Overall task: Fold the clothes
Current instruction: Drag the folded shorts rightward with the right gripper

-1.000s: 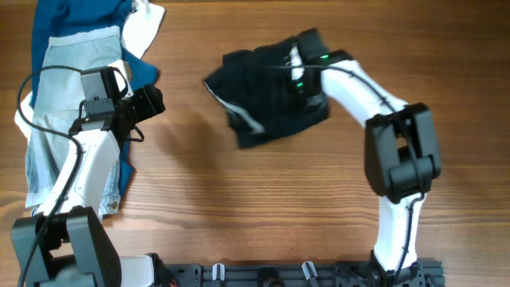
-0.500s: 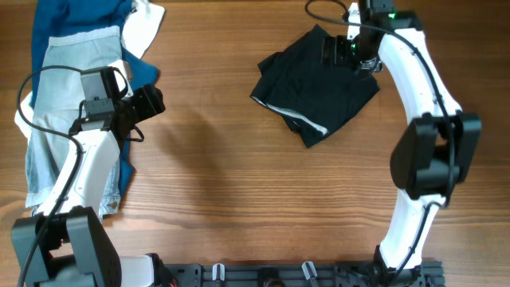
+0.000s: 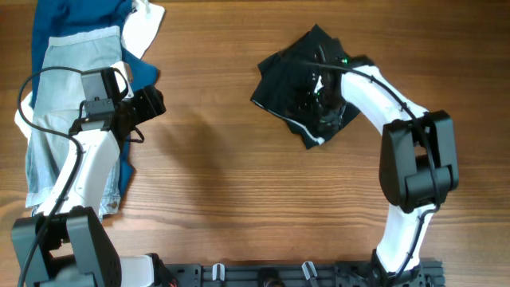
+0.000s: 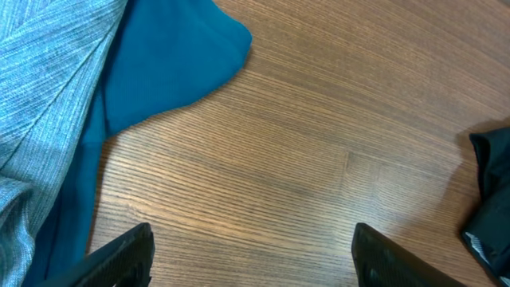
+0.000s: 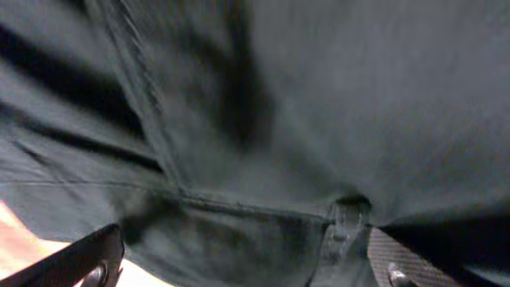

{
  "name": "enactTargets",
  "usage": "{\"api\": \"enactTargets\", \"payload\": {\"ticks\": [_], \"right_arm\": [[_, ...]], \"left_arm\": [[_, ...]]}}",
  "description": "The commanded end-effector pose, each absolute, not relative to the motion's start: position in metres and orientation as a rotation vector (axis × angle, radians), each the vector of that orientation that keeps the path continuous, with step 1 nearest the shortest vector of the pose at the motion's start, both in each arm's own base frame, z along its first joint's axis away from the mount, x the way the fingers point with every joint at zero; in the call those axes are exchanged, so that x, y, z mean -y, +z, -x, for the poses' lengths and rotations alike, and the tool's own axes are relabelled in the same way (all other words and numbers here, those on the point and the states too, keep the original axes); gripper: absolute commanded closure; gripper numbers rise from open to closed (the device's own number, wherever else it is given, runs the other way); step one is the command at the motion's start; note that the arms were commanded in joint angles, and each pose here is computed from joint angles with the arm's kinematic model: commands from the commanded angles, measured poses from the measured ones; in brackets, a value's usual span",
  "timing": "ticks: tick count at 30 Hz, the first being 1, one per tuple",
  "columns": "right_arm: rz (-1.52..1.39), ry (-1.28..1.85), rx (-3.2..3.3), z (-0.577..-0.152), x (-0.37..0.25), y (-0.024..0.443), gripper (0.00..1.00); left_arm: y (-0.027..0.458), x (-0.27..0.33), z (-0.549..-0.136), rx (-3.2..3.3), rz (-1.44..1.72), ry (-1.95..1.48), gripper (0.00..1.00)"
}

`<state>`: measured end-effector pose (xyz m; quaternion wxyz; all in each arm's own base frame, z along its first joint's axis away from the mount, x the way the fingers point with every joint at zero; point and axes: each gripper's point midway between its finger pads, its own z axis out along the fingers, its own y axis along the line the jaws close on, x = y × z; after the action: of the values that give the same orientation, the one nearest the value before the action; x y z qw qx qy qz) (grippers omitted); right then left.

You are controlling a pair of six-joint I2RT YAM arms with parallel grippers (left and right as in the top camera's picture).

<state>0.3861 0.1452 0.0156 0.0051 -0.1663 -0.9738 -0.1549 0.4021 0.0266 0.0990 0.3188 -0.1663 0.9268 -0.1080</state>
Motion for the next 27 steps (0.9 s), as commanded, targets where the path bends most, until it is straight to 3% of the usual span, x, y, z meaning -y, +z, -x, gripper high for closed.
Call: {"api": "enactTargets", "payload": {"ticks": [1, 14, 17, 21, 24, 27], "right_arm": [[0.711, -0.312, 2.958, -0.358, -0.105, -0.03, 0.0], [0.759, 0.256, 3.254, -0.408, 0.043, -0.03, 0.0], [0.908, 0.143, 3.241, -0.422, 0.047, -0.012, 0.0], [1.152, -0.227, 3.154, -0.431, 0.021, 0.042, 0.01], [1.363, -0.425, 3.018, -0.422, 0.003, 0.079, 0.01], [1.706, -0.447, 2.75, -0.399, -0.001, 0.1, 0.09]], "left_arm": [[0.103, -0.026, -0.403, -2.431, 0.413, -0.287, 0.2], [0.102, -0.026, -0.403, -2.431, 0.413, -0.286, 0.2], [0.103, -0.026, -0.403, -2.431, 0.413, -0.287, 0.2], [0.103, -0.026, -0.403, -2.431, 0.413, -0.287, 0.2], [0.102, -0.026, -0.402, -2.431, 0.414, -0.287, 0.2], [0.103, -0.026, -0.403, -2.431, 0.413, -0.287, 0.2]]}}
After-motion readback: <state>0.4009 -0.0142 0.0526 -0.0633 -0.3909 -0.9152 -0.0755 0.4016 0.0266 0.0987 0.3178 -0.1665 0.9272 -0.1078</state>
